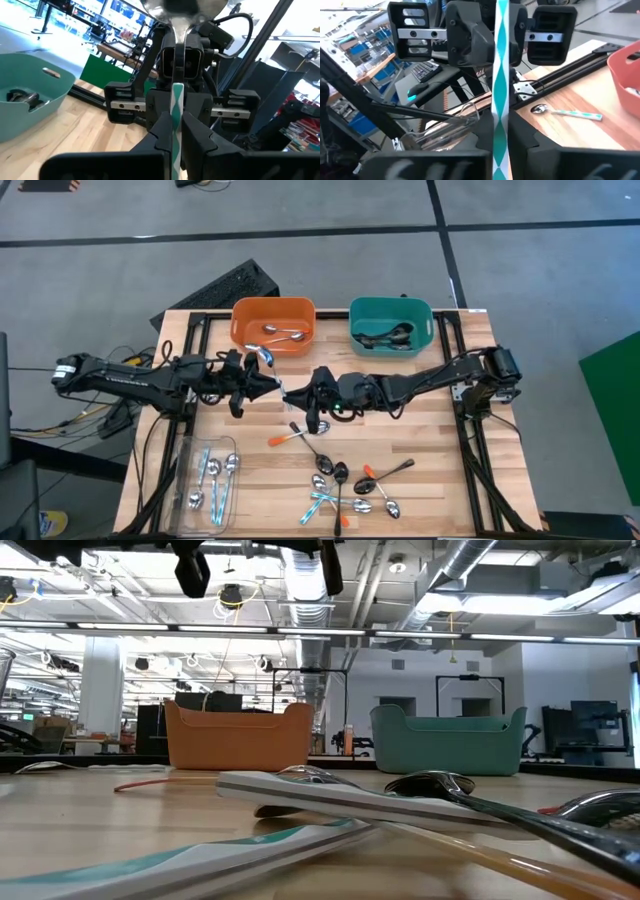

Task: Sort silverware by color (type)
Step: Put the green spoon into the transparent bin

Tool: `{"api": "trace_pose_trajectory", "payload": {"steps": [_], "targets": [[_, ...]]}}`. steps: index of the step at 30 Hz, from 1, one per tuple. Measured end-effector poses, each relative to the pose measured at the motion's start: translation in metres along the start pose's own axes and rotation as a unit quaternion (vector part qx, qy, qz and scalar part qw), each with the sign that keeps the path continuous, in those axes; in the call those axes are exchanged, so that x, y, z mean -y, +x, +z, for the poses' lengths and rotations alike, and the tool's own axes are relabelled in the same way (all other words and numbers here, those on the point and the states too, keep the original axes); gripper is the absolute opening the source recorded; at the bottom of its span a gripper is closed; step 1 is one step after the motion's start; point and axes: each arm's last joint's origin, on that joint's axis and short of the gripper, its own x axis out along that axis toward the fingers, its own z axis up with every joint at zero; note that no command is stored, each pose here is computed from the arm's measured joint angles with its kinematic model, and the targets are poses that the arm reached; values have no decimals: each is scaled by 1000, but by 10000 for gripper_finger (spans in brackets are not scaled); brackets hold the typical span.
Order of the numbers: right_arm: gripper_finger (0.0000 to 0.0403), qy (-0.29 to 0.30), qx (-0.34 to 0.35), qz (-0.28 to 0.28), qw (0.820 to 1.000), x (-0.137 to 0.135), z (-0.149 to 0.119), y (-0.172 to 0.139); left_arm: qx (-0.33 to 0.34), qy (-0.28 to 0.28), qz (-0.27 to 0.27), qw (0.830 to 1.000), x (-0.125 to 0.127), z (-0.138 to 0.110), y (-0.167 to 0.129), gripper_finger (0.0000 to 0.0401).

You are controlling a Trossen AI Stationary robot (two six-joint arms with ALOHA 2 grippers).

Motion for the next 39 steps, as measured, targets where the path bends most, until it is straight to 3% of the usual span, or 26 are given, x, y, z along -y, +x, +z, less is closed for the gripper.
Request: {"api": "trace_pose_trajectory", "payload": {"steps": [9, 12, 14, 19, 22, 27, 32, 34, 39], "targets": [[208, 23, 2, -18, 1000, -1, -3, -1, -35, -3, 14, 999, 4, 2, -23, 1], [244, 50, -6, -44, 998, 11, -1, 2, -93, -17, 52, 994, 8, 4, -40, 0], [251, 69, -40, -68, 994, 27, -2, 3, -167, -39, 88, 981, 13, 3, -55, 0], [246, 36, -124, -66, 989, 64, -17, 19, -317, -137, 151, 926, 32, 9, -87, 0], [240, 19, -135, -37, 990, 78, -16, 34, -381, -193, 168, 888, 46, 10, -95, 0], [236, 32, -159, -17, 987, 105, -11, 48, -473, -268, 209, 813, 68, -14, -91, 0], [233, 18, -157, -13, 987, 122, 2, 47, -539, -308, 276, 734, 90, -49, -87, 0], [233, 14, -171, -20, 985, 128, 2, 44, -541, -326, 303, 714, 96, -59, -89, 0], [233, 10, -186, -15, 982, 142, 8, 40, -513, -354, 363, 692, 98, -75, -94, 12]]}}
